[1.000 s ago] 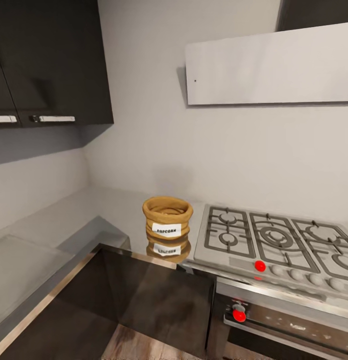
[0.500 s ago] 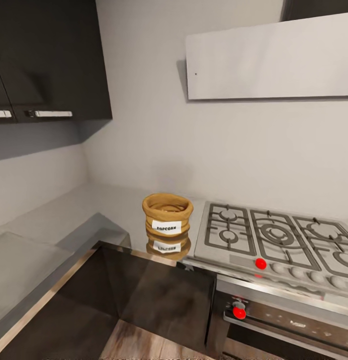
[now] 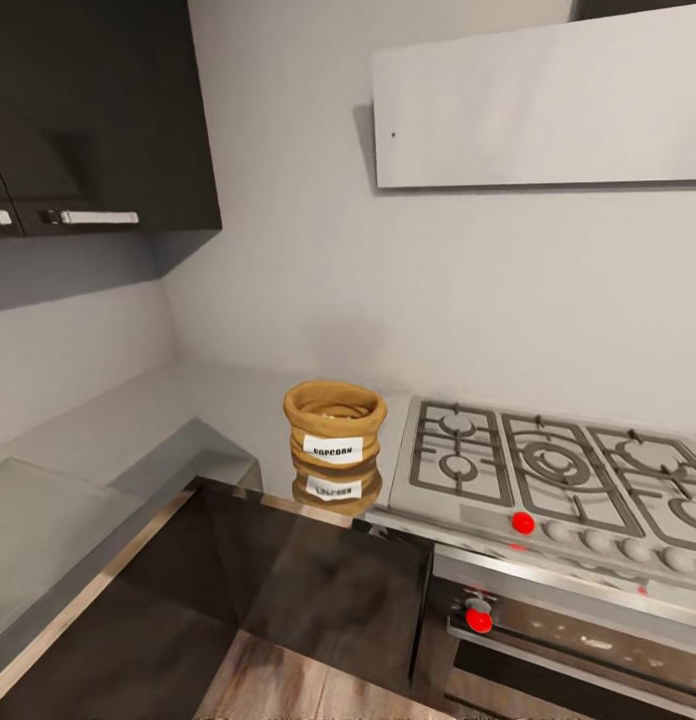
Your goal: In the kitchen, take the popcorn bag from the countertop, put it into the microwave, and heat it until the popcorn is cooked so the cooked popcorn ends up inside the bag.
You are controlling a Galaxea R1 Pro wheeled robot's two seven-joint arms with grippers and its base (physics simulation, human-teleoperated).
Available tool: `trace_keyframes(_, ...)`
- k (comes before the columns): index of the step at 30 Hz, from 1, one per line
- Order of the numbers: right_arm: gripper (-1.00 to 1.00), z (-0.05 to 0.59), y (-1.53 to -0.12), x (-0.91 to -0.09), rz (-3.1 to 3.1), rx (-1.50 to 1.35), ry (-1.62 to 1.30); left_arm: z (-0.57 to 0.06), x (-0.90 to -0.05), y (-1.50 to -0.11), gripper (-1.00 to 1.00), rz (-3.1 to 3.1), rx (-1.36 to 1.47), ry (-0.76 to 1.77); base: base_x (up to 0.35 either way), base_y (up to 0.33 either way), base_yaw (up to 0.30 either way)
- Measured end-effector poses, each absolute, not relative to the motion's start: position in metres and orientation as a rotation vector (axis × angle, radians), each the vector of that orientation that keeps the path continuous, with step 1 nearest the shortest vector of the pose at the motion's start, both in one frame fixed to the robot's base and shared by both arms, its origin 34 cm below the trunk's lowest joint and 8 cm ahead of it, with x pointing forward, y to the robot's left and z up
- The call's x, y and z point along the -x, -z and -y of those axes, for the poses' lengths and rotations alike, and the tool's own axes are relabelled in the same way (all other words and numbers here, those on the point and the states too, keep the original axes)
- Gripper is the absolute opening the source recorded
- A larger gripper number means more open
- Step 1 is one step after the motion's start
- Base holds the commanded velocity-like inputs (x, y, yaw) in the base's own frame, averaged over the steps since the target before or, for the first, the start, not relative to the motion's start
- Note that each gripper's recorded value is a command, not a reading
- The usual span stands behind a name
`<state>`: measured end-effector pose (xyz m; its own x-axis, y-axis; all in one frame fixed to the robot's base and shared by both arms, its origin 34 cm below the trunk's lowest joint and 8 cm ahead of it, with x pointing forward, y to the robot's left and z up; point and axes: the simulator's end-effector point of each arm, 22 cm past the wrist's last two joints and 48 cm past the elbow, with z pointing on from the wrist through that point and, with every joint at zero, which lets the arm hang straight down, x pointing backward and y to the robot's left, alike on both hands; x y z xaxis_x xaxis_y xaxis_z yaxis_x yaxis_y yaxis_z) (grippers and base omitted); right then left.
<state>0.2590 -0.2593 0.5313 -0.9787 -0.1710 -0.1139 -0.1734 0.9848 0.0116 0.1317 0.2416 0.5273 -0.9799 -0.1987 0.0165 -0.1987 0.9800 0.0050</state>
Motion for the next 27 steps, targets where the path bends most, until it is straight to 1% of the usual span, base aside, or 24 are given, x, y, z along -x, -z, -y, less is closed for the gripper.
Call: trace_keyframes(27,1.00,0.259,-0.526,-0.242,-3.060,0.265,-0.040,-0.240,-0.116,-0.528,1.00,3.069,-0.303,0.009,0.000,0.000,0.000)
